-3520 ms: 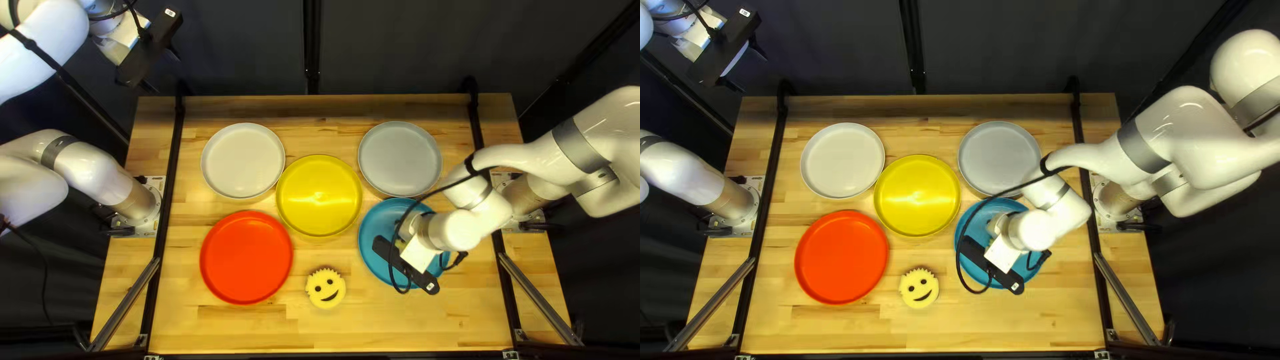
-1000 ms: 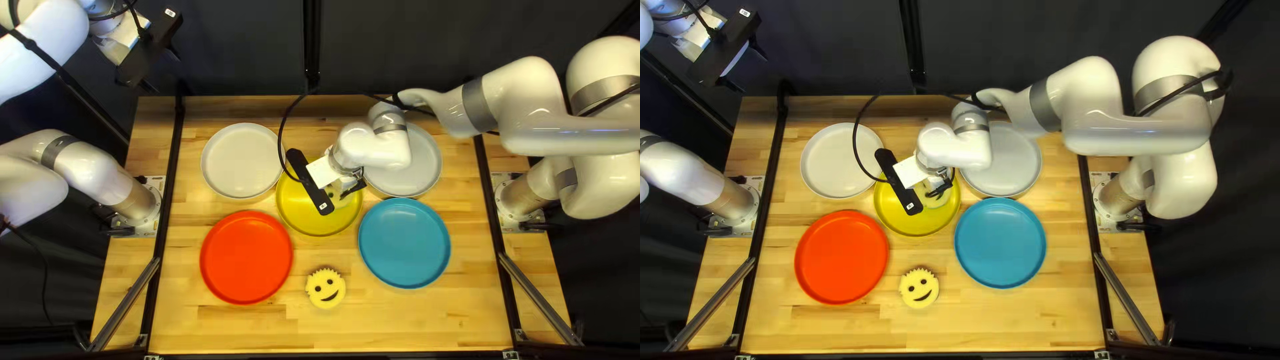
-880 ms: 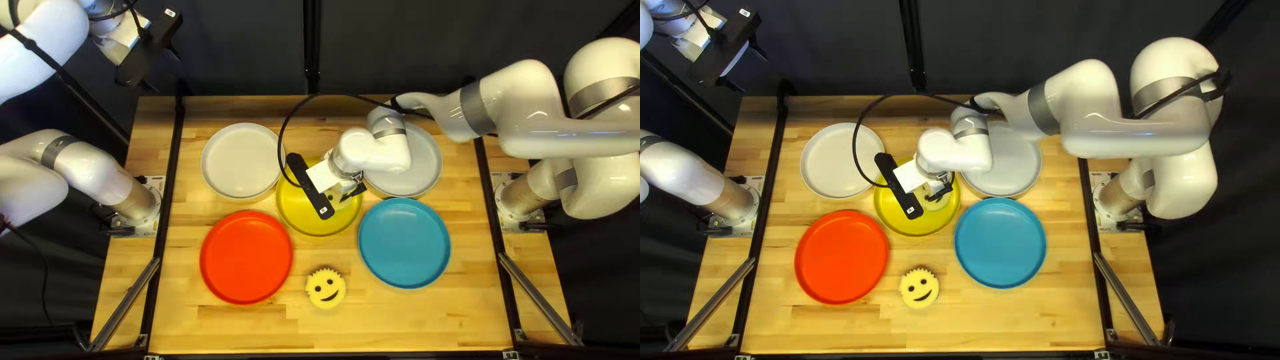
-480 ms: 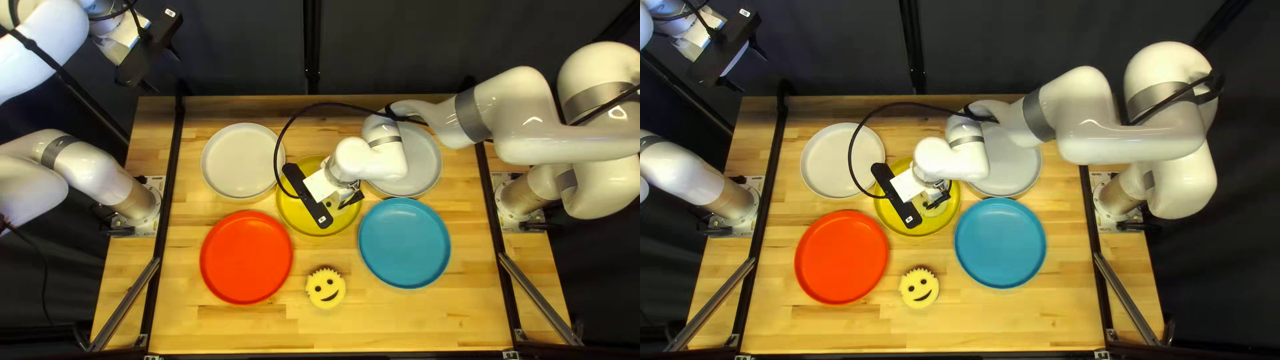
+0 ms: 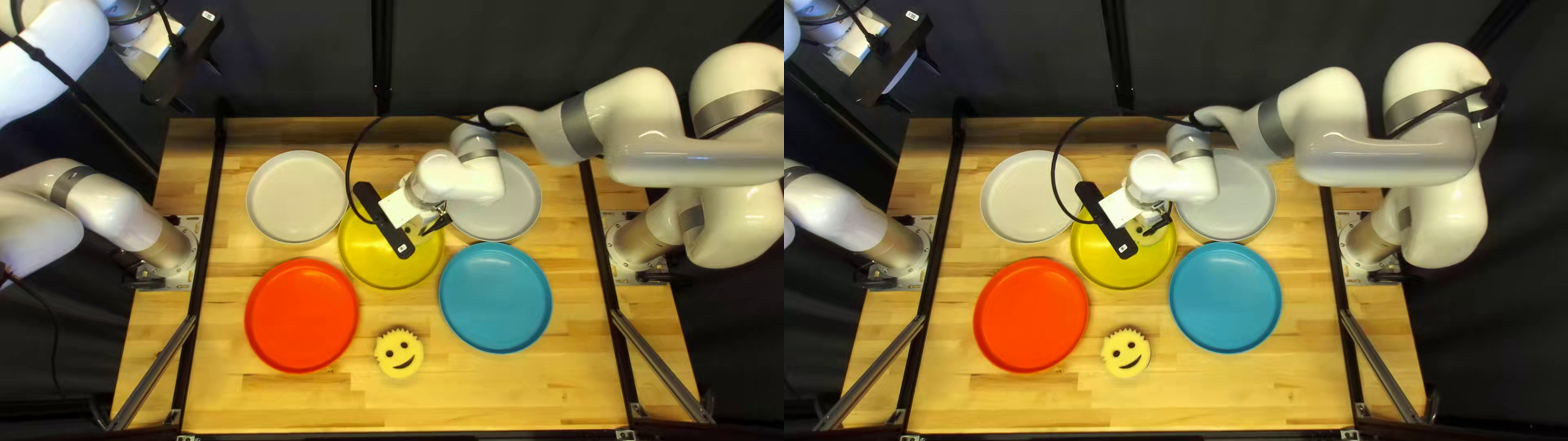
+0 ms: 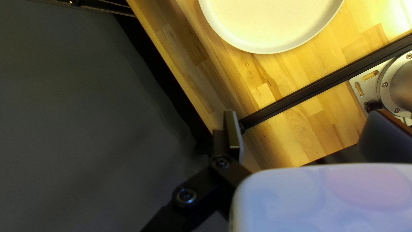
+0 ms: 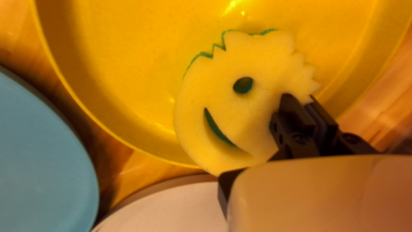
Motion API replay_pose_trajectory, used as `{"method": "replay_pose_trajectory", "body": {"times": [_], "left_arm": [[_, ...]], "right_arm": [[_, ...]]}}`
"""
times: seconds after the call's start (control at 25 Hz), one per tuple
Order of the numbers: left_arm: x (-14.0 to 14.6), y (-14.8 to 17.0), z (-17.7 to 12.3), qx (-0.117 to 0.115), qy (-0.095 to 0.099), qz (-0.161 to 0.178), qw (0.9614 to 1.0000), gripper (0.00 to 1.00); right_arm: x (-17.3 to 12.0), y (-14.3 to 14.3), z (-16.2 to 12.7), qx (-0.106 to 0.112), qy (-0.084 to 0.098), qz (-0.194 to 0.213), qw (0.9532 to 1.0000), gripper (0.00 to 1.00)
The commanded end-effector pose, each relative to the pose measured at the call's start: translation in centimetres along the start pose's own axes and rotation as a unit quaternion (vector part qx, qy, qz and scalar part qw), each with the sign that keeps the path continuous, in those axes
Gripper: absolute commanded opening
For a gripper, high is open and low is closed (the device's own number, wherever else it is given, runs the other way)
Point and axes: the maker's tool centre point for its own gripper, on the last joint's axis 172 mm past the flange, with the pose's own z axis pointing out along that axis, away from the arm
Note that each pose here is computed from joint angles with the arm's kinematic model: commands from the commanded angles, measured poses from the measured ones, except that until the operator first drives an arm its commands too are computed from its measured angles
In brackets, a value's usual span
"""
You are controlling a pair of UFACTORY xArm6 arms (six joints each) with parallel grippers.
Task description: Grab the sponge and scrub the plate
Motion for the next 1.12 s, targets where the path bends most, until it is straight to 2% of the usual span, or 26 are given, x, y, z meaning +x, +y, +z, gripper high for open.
{"method": "replay_pose_trajectory", "body": {"times": [0.04,0.32,0.56,0.76,1.12], "left_arm": [[0.0,0.0,0.0,0.000,0.000,0.000,1.0000,1.00],[0.0,0.0,0.0,0.000,0.000,0.000,1.0000,1.00],[0.0,0.0,0.0,0.000,0.000,0.000,1.0000,1.00],[0.0,0.0,0.0,0.000,0.000,0.000,1.0000,1.00],[0.0,0.0,0.0,0.000,0.000,0.000,1.0000,1.00]], "right_arm": [[0.9,-1.0,0.1,-0.001,0.007,-0.009,0.9999,0.00],[4.2,-3.5,-1.0,0.001,0.017,-0.034,0.9993,0.00],[6.8,-3.4,-0.4,0.013,0.016,-0.048,0.9986,0.00],[6.9,-1.2,0.4,0.028,0.014,-0.038,0.9988,0.00],[3.7,3.7,2.0,0.051,0.011,-0.001,0.9986,0.00]]}}
